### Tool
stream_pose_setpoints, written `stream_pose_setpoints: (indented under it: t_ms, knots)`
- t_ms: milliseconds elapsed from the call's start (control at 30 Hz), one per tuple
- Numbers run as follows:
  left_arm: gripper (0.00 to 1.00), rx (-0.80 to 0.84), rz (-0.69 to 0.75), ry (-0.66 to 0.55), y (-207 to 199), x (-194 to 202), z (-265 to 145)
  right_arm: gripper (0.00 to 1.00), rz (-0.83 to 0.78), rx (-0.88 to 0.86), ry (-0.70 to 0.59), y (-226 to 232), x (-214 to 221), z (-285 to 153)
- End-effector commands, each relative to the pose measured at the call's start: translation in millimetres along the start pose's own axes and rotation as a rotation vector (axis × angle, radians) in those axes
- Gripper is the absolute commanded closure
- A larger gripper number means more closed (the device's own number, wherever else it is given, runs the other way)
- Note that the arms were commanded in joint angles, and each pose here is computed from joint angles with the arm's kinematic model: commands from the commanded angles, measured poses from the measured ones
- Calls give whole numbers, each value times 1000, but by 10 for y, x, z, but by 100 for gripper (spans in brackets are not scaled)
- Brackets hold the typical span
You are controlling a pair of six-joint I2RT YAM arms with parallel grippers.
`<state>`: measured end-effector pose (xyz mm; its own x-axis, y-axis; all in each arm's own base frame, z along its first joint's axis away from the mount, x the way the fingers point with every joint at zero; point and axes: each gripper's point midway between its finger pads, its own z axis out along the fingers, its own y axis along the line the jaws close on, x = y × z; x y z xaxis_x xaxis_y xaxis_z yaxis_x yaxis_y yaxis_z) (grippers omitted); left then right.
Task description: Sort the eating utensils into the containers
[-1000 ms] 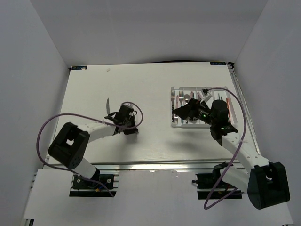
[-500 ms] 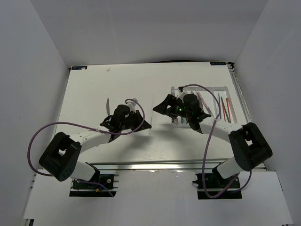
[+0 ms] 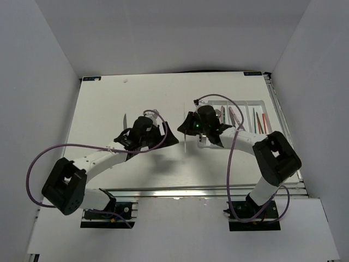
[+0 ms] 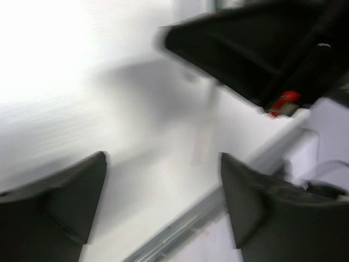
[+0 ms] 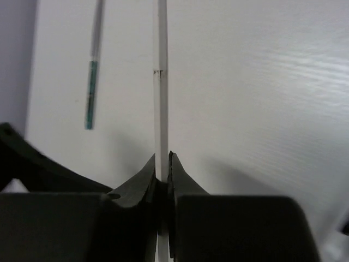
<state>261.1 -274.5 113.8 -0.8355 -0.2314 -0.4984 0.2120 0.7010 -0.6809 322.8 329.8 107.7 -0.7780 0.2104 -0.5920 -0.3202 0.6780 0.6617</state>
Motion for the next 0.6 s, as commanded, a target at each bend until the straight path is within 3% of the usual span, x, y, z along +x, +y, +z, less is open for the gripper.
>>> stream_pose_setpoints:
  t_ms: [0,33,67,133,167,300,400,567]
  knots:
    - [2,-387,101,-79,457,-309,-384,100,-204,249,-114,-411,-637,-274]
    - [2,-421,128,-150,373,-527,-576,100,-310,321,-89,-598,-722,-369]
    - [2,-563,170,-185,576,-602,-807,100,-345,435,-26,-833,-750,-516]
    - [2,-664,224,-250,628,-772,-1109,100,-387,633,41,-1389,-899,-806]
    - [2,-739,249,-310,656,-900,-1355,100,-364,780,60,-1739,-999,-1089]
    - [2,-916,328,-362,850,-1014,-1697,100,-308,1012,111,-2410,-1166,-1662]
    - [2,-995,343,-326,1074,-884,-1678,100,-238,1040,106,-2633,-1355,-1824]
    - [2,-965,338,-286,1150,-751,-1549,100,-252,1188,124,-2942,-1581,-2031]
